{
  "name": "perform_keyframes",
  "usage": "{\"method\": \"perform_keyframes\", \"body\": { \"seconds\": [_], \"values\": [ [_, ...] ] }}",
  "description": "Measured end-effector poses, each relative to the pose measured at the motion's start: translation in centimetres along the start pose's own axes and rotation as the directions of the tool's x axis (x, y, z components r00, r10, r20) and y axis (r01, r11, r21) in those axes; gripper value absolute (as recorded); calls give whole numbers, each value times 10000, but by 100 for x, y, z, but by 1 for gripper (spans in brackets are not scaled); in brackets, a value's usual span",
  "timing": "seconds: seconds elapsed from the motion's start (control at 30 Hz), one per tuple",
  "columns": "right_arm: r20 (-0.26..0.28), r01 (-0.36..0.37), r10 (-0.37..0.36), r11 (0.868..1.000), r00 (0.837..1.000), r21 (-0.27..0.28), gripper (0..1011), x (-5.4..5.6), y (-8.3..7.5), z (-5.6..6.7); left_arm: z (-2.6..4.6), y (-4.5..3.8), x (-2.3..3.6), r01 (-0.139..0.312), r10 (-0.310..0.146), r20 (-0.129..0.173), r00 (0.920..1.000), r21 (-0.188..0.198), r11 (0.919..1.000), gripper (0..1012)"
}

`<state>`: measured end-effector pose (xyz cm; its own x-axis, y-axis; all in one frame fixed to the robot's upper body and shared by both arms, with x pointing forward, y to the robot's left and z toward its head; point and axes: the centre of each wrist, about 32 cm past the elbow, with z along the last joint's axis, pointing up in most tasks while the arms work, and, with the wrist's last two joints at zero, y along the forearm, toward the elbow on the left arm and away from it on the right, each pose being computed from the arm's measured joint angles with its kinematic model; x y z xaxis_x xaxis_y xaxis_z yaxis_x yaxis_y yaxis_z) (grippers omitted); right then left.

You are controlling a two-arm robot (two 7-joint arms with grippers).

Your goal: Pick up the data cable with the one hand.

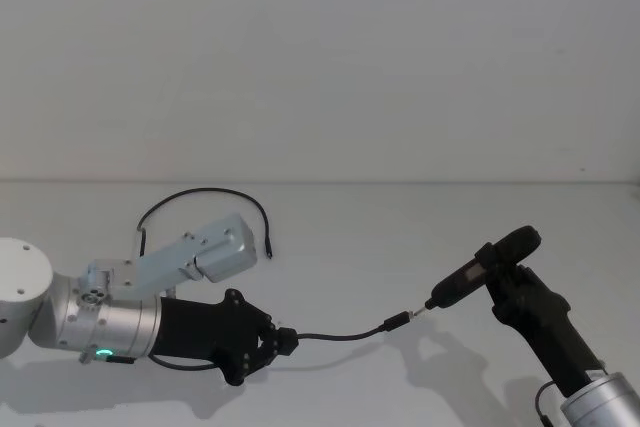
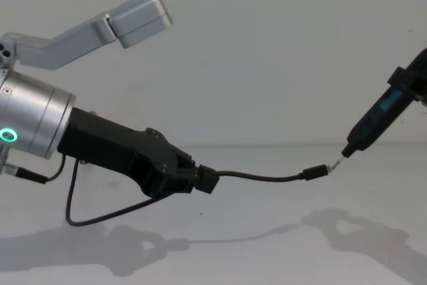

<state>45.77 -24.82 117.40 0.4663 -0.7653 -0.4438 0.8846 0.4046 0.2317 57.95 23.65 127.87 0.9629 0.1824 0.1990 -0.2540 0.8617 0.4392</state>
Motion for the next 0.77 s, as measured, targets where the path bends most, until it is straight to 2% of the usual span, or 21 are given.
{"method": "perform_keyframes", "body": {
  "seconds": [0.77],
  "values": [
    [-57,38,-38,10000,10000,4,263,4,-1,-6,0,0,0,0,0,0,10000,0,10000,41]
  ]
}}
